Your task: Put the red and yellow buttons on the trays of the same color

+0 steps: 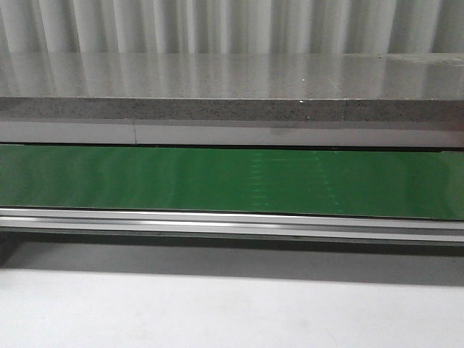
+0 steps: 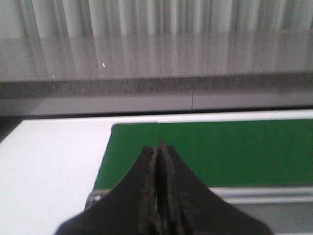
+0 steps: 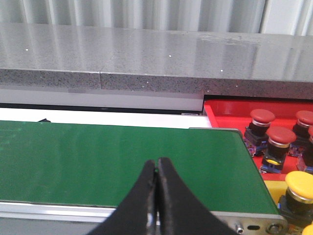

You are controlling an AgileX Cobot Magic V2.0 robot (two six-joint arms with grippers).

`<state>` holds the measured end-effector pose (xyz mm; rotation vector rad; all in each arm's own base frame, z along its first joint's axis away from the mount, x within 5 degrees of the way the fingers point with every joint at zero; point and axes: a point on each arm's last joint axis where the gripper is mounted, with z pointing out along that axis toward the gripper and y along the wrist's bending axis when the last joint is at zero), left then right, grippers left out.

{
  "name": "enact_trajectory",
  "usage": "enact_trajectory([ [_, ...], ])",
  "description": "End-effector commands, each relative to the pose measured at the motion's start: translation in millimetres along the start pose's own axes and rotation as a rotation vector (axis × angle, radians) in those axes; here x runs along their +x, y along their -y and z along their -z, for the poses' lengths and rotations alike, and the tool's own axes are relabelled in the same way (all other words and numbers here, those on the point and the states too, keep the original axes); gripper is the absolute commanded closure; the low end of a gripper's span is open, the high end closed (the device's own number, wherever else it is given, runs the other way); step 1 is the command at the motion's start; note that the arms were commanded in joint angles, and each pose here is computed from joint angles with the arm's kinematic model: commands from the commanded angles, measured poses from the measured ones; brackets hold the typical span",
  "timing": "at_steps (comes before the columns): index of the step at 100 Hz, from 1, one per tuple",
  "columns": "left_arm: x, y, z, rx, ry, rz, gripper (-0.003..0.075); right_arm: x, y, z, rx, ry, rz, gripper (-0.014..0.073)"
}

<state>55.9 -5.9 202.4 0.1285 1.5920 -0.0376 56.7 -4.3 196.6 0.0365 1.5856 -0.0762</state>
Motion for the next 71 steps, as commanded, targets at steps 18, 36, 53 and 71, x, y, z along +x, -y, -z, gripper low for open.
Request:
enact_trajectory([
  [18, 8.7, 0.6, 0.5, -0.001, 0.038, 0.035, 0.0741, -14.1, 0.2, 2.6, 0.004, 0.107, 0.013, 0.0660],
  [36, 8.9, 0.6, 0.5, -0.001, 0.035, 0.035, 0.0741, -14.1, 0.2, 2.6, 0.004, 0.107, 0.013, 0.0660],
  [53, 8.9, 0.6, 0.5, -0.001, 0.035, 0.035, 0.0741, -14.1, 0.2, 2.6, 0.004, 0.107, 0.013, 0.0660],
  [71, 8.9, 0.6, 0.5, -0.001, 0.035, 0.035, 0.0741, -14.1, 0.2, 2.6, 0.004, 0.107, 0.013, 0.0660],
])
